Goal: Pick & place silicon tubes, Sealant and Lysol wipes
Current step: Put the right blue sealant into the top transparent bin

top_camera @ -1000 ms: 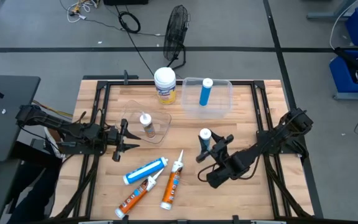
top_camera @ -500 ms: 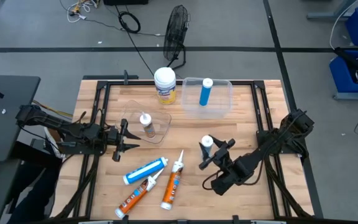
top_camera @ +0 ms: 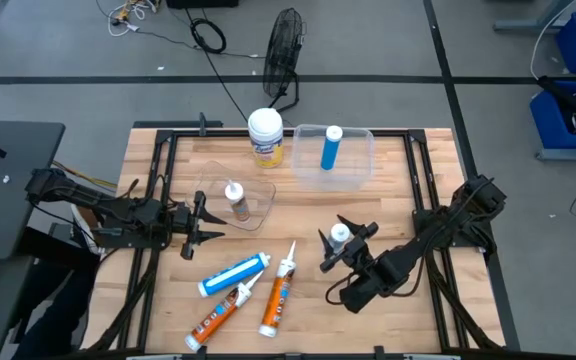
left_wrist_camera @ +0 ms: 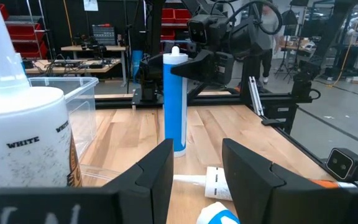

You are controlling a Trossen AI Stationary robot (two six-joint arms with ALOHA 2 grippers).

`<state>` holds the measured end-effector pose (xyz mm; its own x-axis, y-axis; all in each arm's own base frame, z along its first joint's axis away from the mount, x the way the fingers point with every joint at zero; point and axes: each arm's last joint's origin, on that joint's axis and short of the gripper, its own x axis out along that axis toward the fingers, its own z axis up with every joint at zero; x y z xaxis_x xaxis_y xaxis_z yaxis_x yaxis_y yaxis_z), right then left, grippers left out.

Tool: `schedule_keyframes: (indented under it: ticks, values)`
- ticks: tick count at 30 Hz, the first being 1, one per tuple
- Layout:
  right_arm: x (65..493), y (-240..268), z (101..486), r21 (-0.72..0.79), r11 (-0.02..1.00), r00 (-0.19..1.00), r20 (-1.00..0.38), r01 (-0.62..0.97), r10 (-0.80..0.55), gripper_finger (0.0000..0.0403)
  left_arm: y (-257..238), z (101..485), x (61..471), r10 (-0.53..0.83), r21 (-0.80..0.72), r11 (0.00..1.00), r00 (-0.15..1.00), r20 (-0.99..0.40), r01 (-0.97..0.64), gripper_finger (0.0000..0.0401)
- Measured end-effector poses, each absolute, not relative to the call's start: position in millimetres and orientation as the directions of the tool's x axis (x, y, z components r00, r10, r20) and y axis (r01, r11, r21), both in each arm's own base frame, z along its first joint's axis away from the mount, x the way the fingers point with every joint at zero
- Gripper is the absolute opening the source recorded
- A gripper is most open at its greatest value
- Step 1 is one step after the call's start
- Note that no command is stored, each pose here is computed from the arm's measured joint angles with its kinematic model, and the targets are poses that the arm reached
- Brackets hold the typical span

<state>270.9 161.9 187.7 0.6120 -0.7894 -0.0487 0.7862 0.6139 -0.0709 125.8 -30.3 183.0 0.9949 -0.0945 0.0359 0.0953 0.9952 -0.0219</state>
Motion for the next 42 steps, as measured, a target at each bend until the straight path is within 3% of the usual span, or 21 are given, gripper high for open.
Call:
schedule_keyframes:
  ticks: [15, 29, 33, 38, 42]
  values:
    - [257, 152, 240, -0.021, 0.719, 0.705, -0.179, 0.695, -0.686, 0.0318, -30, 183, 126, -0.095, -0.022, 0.995, 0.995, 0.036, 0.095, 0.0142]
    - [233, 105, 328, 0.306, 0.843, 0.881, -0.324, 0.442, -0.345, 0.0318, -30, 183, 126, -0.094, -0.022, 0.995, 0.995, 0.036, 0.095, 0.0142]
    - [238, 93, 347, 0.311, 0.843, 0.864, -0.404, 0.438, -0.3, 0.0318, -30, 183, 126, -0.094, -0.022, 0.995, 0.995, 0.036, 0.095, 0.0142]
    - [239, 79, 371, 0.279, 0.792, 0.767, -0.549, 0.543, -0.333, 0.0318, -30, 183, 126, -0.095, -0.022, 0.995, 0.995, 0.036, 0.096, 0.0142]
    - [255, 74, 381, 0.277, 0.77, 0.692, -0.666, 0.575, -0.277, 0.0318, -30, 183, 126, -0.095, -0.022, 0.995, 0.995, 0.036, 0.096, 0.0142]
